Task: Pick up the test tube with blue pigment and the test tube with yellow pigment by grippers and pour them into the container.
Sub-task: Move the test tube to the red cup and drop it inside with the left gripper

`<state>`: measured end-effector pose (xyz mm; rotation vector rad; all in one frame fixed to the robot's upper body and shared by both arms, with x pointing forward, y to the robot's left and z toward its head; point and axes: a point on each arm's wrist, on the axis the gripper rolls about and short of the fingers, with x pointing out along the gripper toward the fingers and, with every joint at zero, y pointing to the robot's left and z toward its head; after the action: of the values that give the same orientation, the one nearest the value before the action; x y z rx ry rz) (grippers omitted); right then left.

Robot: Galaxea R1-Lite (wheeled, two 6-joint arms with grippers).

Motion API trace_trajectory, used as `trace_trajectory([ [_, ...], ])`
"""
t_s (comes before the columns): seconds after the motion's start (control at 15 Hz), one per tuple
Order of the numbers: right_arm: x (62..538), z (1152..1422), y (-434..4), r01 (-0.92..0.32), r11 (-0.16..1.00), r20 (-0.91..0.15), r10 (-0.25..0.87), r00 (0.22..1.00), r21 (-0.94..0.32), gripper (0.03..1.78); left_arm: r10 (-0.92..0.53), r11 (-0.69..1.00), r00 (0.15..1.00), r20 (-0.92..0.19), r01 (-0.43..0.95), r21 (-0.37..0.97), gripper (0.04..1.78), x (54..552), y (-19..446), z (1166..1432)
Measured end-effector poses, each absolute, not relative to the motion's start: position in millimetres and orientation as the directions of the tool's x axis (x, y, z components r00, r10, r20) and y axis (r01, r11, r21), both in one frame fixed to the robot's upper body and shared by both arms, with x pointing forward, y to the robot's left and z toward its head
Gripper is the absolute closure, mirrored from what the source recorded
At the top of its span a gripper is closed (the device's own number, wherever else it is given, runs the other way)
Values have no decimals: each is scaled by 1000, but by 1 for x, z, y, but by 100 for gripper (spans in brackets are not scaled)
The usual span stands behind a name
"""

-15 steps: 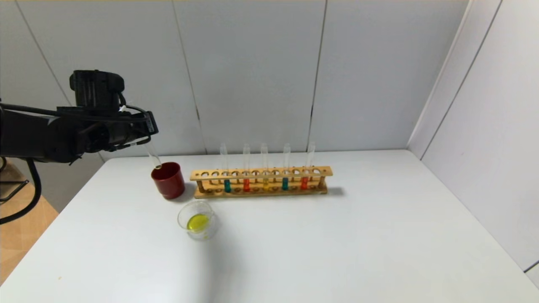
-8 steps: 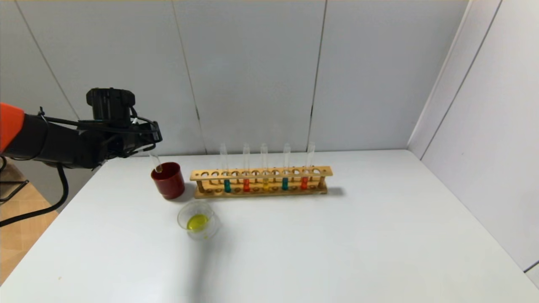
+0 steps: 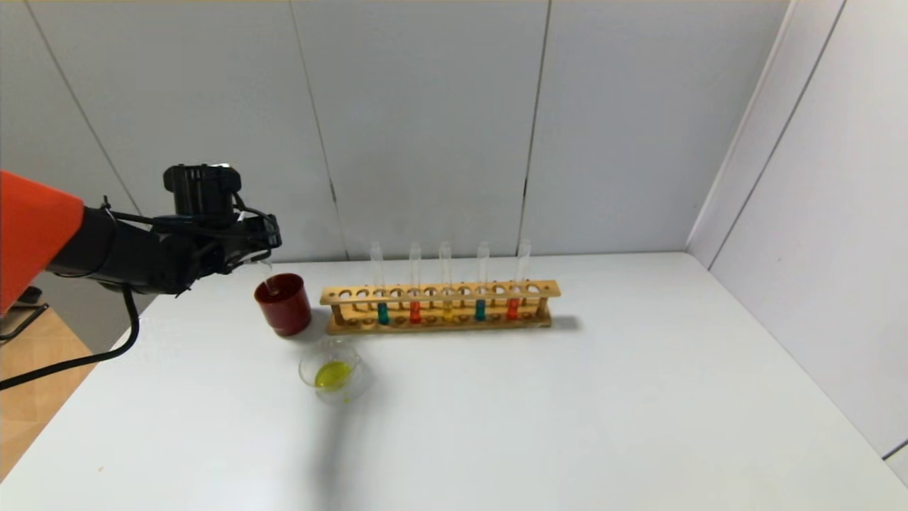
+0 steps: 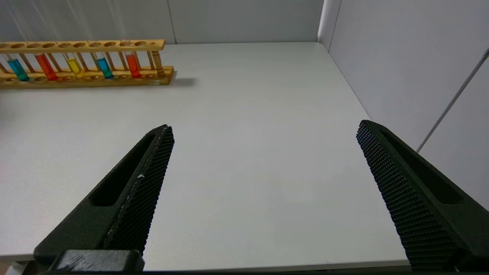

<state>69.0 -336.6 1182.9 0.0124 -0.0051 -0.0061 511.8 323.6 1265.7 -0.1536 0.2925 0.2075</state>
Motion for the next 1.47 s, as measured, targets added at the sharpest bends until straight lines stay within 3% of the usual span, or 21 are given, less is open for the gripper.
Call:
trace_trajectory([
  [0.87,69,1183,-337,5,1000,6,-5,1000,12,6,184,968,918,-352,-231,-96,145,520,323,1237],
  [1.07,69,1183,-337,5,1000,5,-5,1000,12,6,183,968,913,-364,-231,-93,117,519,322,1233],
  [1.33,69,1183,-337,6,1000,6,-6,1000,12,6,179,968,911,-372,-230,-96,50,515,320,1232],
  [1.47,69,1183,-337,6,1000,5,-6,1000,12,6,177,968,917,-357,-228,-104,26,512,319,1239],
])
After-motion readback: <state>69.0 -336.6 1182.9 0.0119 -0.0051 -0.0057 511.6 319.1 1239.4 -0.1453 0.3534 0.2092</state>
